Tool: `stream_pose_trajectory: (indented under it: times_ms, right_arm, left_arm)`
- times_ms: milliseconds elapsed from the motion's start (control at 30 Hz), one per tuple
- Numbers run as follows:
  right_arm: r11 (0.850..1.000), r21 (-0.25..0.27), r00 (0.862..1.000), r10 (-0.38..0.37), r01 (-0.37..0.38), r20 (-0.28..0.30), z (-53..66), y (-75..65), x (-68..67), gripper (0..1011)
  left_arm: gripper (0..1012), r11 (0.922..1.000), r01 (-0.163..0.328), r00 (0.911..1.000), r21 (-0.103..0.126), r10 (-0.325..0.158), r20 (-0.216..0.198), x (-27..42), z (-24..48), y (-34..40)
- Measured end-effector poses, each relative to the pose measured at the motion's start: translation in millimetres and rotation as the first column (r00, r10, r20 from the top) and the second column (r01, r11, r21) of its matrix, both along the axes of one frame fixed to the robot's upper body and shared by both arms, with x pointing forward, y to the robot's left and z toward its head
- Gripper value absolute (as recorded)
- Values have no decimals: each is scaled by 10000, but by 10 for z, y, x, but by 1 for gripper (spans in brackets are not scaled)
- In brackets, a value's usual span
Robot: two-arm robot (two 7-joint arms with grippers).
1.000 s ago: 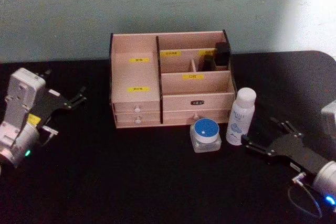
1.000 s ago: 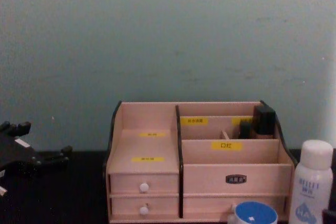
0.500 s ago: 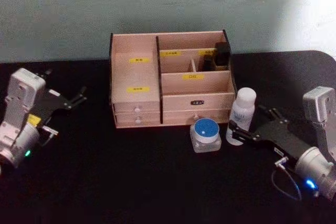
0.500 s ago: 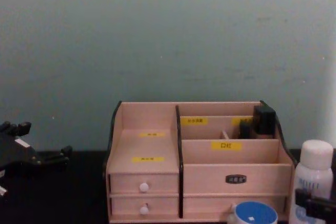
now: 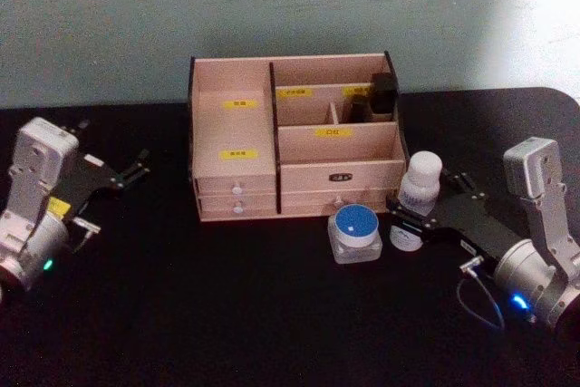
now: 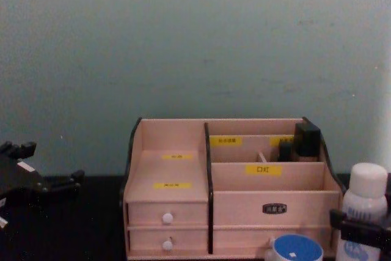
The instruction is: Pick up the facial cleanser and watermelon frost from the table and place them into the tiered storage box.
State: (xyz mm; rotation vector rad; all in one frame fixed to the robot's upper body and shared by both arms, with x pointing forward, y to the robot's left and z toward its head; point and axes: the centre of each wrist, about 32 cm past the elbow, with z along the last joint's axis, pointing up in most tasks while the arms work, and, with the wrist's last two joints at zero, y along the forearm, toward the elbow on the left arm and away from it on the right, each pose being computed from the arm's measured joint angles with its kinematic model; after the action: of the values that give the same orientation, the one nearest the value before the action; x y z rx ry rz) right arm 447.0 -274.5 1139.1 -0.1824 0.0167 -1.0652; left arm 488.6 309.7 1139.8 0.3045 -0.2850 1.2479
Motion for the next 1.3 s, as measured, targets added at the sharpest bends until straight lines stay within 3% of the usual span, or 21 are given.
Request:
stream_pose_trajectory:
  times_ms: [433,933,1300]
  right_arm:
    - [10000,-37,10000,-6,6,0,0,5,5,992]
    - [10000,-2,10000,6,-6,1,1,3,2,604]
    - [9999,95,10000,59,-60,30,18,-10,-11,600]
  left_arm:
    - [1001,10000,-1,10000,0,1,1,0,0,0]
    - [1001,10000,0,10000,-1,0,1,0,0,0]
    - [1001,10000,-1,10000,0,1,0,0,0,0]
